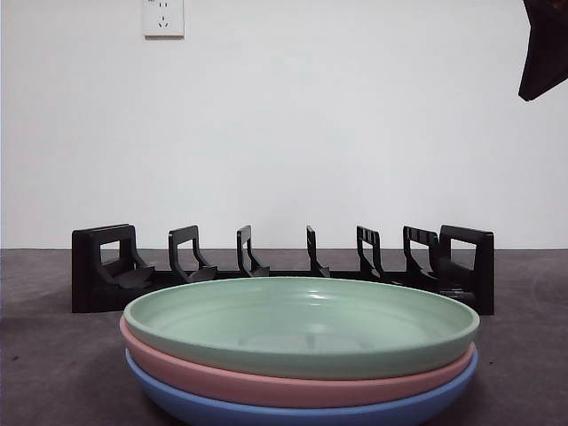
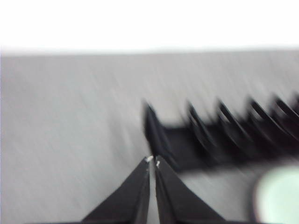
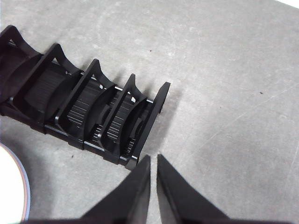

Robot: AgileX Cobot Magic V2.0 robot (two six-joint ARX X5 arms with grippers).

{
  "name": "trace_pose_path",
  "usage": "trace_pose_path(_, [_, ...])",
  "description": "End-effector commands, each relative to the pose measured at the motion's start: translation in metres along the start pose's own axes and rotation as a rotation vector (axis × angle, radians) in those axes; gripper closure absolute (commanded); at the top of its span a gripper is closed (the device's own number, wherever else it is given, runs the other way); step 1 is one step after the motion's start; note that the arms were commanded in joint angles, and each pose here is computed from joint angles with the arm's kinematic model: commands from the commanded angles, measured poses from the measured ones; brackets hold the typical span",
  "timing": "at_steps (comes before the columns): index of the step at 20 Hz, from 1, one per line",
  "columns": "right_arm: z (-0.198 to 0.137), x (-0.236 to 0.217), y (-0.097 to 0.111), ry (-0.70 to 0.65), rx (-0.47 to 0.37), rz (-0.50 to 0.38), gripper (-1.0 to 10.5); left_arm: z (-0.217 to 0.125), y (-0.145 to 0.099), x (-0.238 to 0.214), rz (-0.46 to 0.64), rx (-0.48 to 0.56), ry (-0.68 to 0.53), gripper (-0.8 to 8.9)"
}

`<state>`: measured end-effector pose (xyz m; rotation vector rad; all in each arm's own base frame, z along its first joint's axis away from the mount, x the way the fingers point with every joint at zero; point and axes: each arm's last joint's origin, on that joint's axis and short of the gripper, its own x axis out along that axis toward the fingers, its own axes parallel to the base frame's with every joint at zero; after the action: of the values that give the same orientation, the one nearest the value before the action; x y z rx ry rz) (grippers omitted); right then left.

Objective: Place the plate

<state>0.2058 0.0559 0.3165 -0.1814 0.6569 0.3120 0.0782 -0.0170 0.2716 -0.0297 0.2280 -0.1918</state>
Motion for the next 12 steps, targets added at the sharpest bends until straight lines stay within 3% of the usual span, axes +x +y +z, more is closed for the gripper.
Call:
trace_pose_path(1, [0.003, 0.000, 0.000, -0.015, 0.008, 0.002, 9.3, -0.049, 0.008, 0.020, 0.061, 0.030, -0.099, 7.89])
trace_pose_path(6, [0.003, 0.000, 0.000, -0.015, 0.008, 0.002, 9.3, -0.109, 0.024, 0.039, 0.189, -0.073, -0.102, 7.89])
trace_pose_path(12, [0.004, 0.000, 0.000, -0.028, 0.008, 0.001, 9.3, -0.114, 0.025, 0.041, 0.196, -0.080, -0.062, 7.89])
